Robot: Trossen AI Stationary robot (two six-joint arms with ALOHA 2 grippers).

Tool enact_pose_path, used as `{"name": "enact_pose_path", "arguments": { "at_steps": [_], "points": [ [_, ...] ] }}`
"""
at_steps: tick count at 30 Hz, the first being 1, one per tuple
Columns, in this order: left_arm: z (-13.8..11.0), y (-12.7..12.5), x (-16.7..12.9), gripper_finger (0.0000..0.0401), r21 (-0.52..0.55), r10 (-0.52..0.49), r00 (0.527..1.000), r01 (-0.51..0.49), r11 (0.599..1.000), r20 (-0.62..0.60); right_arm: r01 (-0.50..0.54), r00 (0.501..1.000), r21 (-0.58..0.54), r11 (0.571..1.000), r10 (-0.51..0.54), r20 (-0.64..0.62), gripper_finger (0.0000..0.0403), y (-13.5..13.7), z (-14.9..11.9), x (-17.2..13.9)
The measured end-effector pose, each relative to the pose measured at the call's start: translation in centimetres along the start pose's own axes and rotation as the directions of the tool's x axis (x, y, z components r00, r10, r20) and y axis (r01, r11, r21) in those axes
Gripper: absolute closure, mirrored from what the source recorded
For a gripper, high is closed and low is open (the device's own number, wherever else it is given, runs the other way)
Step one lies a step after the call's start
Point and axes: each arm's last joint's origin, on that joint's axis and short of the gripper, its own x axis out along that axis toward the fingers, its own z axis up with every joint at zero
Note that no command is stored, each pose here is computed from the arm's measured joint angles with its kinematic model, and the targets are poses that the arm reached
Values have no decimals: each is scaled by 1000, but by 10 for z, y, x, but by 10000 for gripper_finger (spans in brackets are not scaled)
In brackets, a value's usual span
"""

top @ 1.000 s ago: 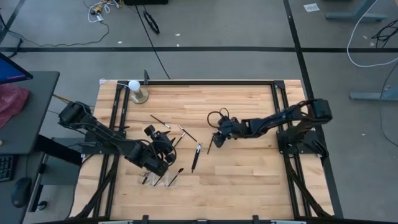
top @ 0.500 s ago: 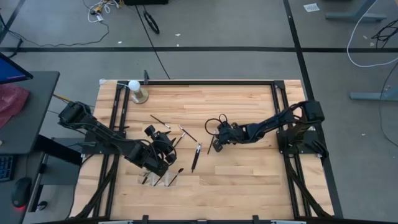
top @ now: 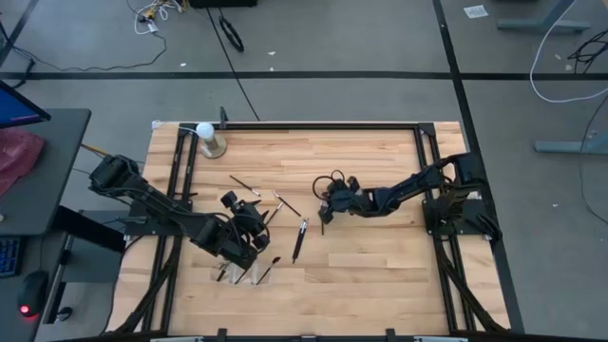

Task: Put items in baskets/containers
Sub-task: Put the black eyeshadow brush into the transparent organizer

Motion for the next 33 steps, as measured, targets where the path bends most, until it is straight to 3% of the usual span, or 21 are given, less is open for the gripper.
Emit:
{"name": "enact_pose_path", "arguments": {
  "at_steps": [6,13,17,19,24,33],
  "points": [
    [0,0,0,224,0,0,1000,0,1000,0,-56,998,-19,998,56,5,334,8,6,-14],
    [0,0,0,224,-5,-2,1000,2,1000,1,-118,989,-82,990,109,-98,222,22,-17,-19],
    [1,0,0,224,-9,-2,1000,2,1000,3,-22,999,-111,994,17,-42,186,28,-31,-18],
    [1,0,0,224,-9,-2,1000,2,1000,4,37,999,-113,993,-39,-22,184,27,-38,-14],
    [1,0,0,224,-10,-1,1000,1,1000,5,64,997,-123,990,-68,-26,207,27,-51,-4],
    [1,-1,0,224,-11,-2,1000,2,1000,5,22,999,-202,979,-30,-34,274,29,-60,7]
  ]
}}
